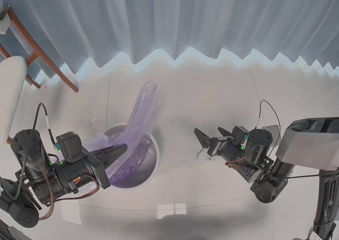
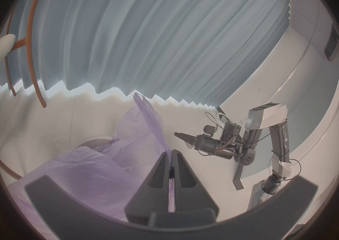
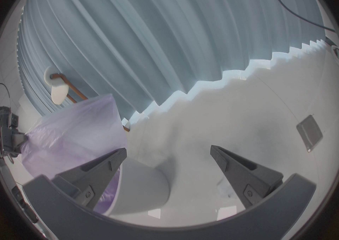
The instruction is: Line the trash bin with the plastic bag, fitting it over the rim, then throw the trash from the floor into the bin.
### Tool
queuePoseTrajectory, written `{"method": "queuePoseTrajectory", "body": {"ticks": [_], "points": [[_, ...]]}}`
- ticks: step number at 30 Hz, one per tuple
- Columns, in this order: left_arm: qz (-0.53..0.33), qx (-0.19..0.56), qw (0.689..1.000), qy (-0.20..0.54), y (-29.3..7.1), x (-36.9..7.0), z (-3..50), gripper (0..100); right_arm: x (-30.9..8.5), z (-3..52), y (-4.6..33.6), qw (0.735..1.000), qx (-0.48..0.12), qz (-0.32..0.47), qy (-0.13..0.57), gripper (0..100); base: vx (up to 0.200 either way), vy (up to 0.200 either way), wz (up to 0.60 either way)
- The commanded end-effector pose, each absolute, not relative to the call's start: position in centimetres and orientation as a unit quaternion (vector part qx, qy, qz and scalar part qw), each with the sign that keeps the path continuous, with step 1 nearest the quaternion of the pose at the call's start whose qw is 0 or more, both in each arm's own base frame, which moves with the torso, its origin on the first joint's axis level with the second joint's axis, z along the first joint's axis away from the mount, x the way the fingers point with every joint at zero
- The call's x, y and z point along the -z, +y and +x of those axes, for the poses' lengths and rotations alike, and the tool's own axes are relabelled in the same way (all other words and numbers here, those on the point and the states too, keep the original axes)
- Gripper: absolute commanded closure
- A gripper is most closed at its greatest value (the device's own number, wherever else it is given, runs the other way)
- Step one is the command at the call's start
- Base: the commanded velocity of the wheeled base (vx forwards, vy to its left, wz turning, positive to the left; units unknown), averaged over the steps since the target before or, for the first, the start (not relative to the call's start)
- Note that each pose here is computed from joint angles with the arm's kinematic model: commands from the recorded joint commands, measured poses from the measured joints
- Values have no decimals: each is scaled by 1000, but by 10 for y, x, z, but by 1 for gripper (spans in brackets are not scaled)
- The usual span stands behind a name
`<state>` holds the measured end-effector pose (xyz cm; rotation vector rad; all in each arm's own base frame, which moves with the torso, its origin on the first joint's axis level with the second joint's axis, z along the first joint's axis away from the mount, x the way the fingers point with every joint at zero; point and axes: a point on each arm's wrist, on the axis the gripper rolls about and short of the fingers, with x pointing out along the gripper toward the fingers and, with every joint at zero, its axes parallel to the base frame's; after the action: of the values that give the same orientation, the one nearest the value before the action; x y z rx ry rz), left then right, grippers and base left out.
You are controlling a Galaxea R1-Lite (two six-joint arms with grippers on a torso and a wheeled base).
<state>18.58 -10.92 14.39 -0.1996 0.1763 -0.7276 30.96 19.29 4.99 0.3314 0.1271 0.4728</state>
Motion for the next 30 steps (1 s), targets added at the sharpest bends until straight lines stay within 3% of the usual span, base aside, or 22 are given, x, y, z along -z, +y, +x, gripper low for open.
{"method": "queuePoseTrajectory", "body": {"ticks": [1,19,25,30], "points": [[-98,368,921,82,-112,-146,180,100,-49,333,217,952,-247,179,18,0,0,0,0],[-98,391,912,72,-117,-151,169,100,-43,389,275,945,-272,176,-43,0,0,0,0],[-98,390,912,77,-116,-149,169,100,-45,351,326,923,-334,183,-50,0,0,0,0],[-99,387,914,75,-116,-150,170,100,-33,326,345,914,-363,176,-26,0,0,0,0]]}}
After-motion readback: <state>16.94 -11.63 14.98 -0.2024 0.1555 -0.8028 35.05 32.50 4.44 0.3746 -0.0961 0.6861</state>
